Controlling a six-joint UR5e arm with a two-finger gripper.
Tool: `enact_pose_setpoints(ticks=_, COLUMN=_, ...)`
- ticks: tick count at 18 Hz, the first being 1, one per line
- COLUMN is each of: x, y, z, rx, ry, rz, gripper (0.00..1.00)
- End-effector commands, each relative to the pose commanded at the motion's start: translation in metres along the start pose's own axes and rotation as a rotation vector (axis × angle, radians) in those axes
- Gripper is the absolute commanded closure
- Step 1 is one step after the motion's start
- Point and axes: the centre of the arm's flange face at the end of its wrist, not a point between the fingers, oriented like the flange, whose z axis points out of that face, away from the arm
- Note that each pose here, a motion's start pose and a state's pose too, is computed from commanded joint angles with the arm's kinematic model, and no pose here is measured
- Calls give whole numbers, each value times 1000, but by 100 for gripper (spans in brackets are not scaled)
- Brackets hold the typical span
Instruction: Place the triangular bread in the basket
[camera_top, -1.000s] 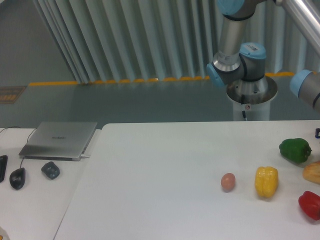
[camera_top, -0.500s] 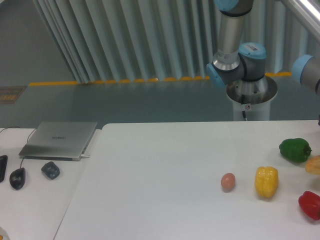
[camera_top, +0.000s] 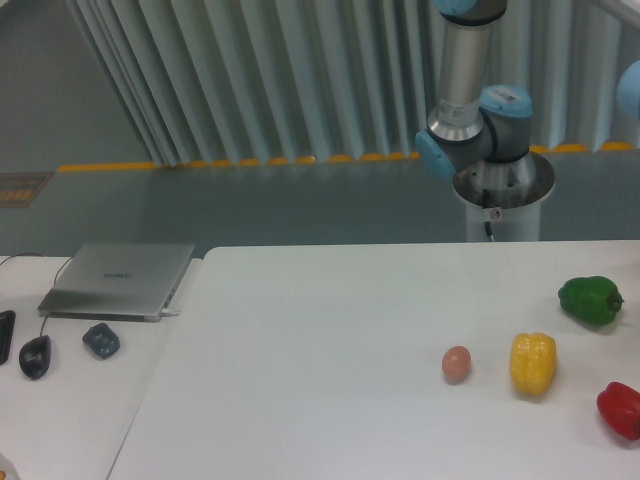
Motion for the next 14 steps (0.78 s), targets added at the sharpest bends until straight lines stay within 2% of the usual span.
enact_pose_setpoints(ticks=3, x=12, y=22, z=5, rx=-1, ry=11, rz=63, gripper=91)
enact_pose_setpoints(ticks=7, x=33, y=69, z=15, rx=11, ry=16, rz=220, gripper=88)
enact_pose_setpoints(ticks=10, x=39, y=86, z=24, rx=43, ry=-1, rz=243, gripper=87)
enact_pose_setpoints(ticks=11, x=39, y=87, z=26, rx=51, ry=-5, rz=255, gripper=80)
enact_pose_setpoints(ticks=12, x=38, y=86, z=28, rx=64, ry=-12, rz=261, gripper=35)
enact_pose_setpoints(ticks=13, x=36, y=83, z=30, rx=84, ry=-30, rz=259, gripper=12)
enact_pose_setpoints(ticks=14, x=35, y=77, z=30, rx=109, ry=-53, rz=241, gripper=7)
